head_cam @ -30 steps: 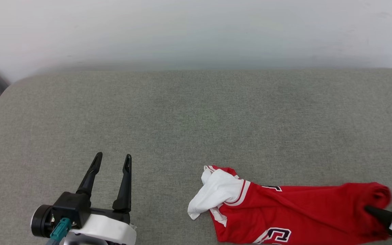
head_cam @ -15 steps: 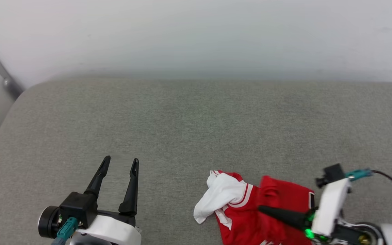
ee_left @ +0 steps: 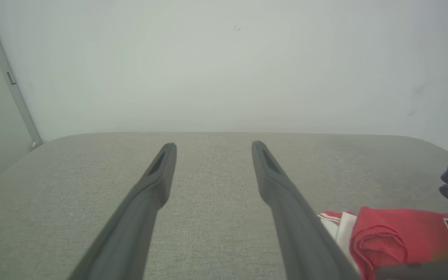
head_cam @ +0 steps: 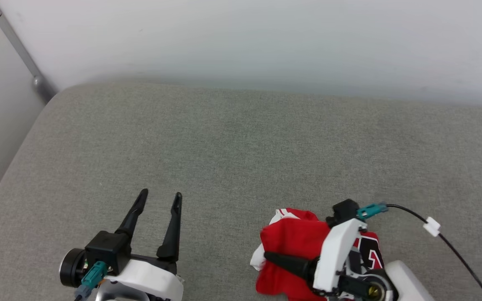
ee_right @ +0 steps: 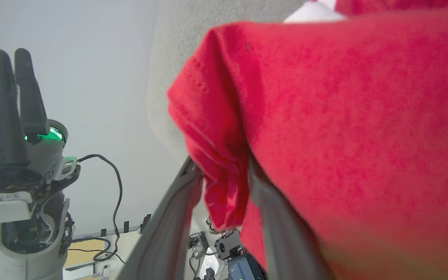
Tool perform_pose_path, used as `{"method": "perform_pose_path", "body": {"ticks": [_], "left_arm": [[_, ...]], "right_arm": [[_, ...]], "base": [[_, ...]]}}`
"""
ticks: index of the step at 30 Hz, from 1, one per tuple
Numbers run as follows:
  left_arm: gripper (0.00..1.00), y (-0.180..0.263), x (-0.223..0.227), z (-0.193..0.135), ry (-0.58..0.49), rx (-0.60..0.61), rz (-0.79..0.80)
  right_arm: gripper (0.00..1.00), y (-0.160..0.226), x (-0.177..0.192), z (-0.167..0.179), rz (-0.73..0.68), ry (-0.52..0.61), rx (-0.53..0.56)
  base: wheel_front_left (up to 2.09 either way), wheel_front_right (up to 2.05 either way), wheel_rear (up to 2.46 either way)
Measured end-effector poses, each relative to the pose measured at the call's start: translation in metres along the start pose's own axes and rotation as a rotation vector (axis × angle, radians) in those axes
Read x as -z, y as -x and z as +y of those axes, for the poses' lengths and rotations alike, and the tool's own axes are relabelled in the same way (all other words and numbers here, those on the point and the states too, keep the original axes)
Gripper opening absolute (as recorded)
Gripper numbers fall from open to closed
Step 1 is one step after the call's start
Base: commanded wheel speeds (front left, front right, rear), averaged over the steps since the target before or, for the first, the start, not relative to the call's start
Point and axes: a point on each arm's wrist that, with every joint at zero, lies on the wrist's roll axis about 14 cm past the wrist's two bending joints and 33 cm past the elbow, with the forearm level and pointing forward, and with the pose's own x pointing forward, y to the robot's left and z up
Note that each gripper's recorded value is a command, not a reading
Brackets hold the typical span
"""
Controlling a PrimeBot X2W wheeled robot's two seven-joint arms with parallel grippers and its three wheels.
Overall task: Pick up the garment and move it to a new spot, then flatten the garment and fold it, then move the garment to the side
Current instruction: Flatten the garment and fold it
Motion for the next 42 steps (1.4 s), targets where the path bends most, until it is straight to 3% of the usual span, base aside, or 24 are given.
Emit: {"method": "perform_pose_path", "body": {"ticks": [6,10,14,17,18,20,24,28,42], "left_arm": [[1.0,0.001,0.003,0.003,0.002,-0.008,0.003],[1.0,0.002,0.003,0.005,0.001,-0.014,0.003],[1.0,0.004,0.005,0.004,0.003,-0.013,0.007],[1.0,0.003,0.002,0.004,0.0,-0.018,-0.003],[1.0,0.003,0.002,0.003,0.0,-0.018,-0.004],[1.0,0.003,0.002,0.004,-0.003,-0.02,-0.006],[1.0,0.005,0.003,0.006,-0.015,-0.026,-0.001],[1.0,0.01,0.005,0.005,-0.026,-0.022,0.0],[1.0,0.018,0.018,0.002,-0.033,-0.008,0.037]], "right_arm": [[1.0,-0.001,-0.006,0.017,-0.022,0.134,-0.013],[1.0,0.025,-0.042,0.015,-0.181,0.31,0.039],[1.0,0.068,-0.085,-0.006,-0.404,0.495,0.193],[1.0,0.103,-0.106,-0.024,-0.549,0.544,0.3],[1.0,0.143,-0.12,-0.04,-0.69,0.578,0.408],[1.0,0.169,-0.125,-0.048,-0.769,0.614,0.481],[1.0,0.207,-0.122,-0.053,-0.883,0.668,0.575],[1.0,0.224,-0.108,-0.046,-0.95,0.688,0.604],[1.0,0.232,-0.069,-0.034,-0.983,0.67,0.617]], "base": [[0.0,0.0,0.0],[0.0,0.0,0.0],[0.0,0.0,0.0],[0.0,0.0,0.0],[0.0,0.0,0.0],[0.0,0.0,0.0],[0.0,0.0,0.0],[0.0,0.0,0.0],[0.0,0.0,0.0]]}}
